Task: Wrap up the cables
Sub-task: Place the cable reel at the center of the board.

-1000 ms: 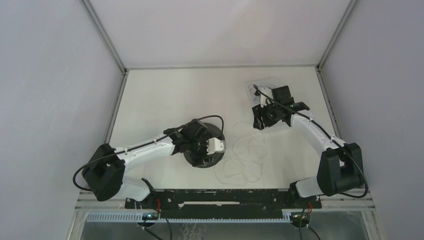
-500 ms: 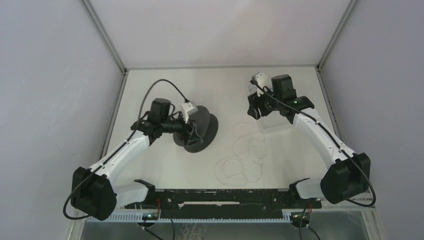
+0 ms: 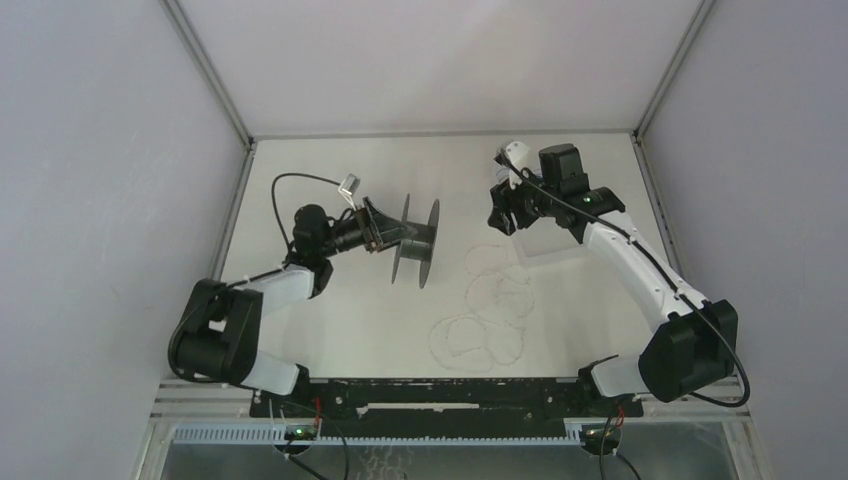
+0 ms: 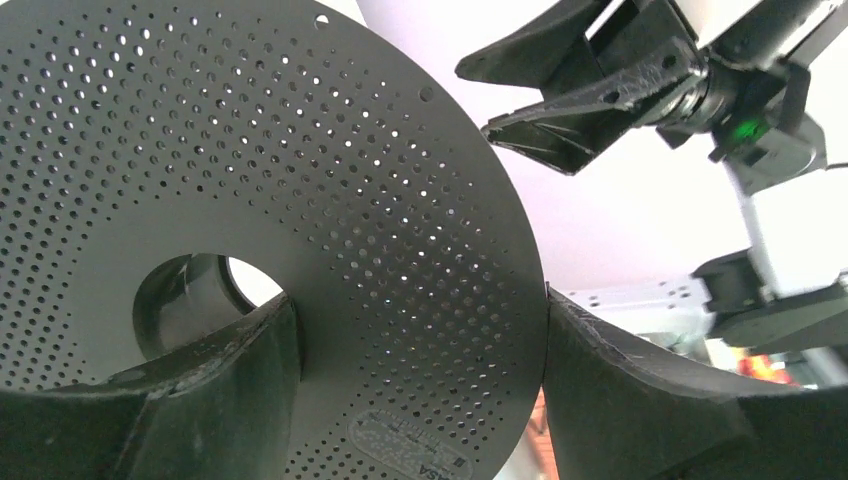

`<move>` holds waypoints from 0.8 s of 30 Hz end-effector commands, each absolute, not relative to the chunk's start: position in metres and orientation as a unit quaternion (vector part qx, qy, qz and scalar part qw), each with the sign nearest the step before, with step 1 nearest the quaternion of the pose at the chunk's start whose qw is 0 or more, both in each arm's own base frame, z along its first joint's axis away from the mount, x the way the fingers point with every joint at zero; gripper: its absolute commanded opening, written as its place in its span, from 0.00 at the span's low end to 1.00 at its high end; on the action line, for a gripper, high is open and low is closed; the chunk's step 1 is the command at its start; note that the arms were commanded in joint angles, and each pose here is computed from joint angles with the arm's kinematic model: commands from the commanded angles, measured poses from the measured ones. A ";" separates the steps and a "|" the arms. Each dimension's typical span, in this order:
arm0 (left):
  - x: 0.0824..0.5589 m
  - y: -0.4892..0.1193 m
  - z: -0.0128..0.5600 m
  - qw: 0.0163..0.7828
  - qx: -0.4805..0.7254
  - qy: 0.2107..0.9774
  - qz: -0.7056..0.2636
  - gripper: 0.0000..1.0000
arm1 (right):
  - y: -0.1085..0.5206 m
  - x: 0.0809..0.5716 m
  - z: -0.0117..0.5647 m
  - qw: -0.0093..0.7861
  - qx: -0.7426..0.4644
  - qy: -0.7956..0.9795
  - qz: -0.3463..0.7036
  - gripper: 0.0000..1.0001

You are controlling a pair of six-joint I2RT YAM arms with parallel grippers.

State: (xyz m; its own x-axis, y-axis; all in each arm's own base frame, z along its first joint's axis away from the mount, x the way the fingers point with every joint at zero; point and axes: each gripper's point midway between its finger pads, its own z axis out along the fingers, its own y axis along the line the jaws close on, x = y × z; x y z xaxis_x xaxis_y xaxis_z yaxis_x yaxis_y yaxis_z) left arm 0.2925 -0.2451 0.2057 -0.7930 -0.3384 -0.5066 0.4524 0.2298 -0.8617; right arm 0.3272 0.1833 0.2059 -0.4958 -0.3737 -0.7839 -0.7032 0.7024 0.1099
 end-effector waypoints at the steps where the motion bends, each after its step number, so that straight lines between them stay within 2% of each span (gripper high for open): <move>1: 0.296 -0.245 0.255 0.346 0.023 0.639 -0.687 0.40 | 0.192 0.330 0.217 0.403 -0.335 0.821 0.226 0.64; 11: 0.301 -0.245 0.201 0.315 -0.020 0.679 -0.663 0.47 | 0.203 0.326 0.211 0.394 -0.349 0.819 0.230 0.64; 18: 0.301 -0.245 0.189 0.308 -0.018 0.688 -0.657 0.50 | 0.202 0.326 0.208 0.390 -0.351 0.821 0.226 0.64; 24: 0.302 -0.245 0.175 0.289 -0.016 0.703 -0.649 0.61 | 0.200 0.320 0.192 0.375 -0.350 0.828 0.225 0.64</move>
State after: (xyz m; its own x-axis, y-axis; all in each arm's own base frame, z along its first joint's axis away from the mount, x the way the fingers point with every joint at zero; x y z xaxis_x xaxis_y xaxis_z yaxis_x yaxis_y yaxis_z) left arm 0.2985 -0.2463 0.1700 -0.8517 -0.4114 -0.3246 0.2858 0.1546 -0.9457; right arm 0.3181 0.1975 0.1907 -0.5038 -0.4045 -0.7632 -0.7353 0.6645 0.1332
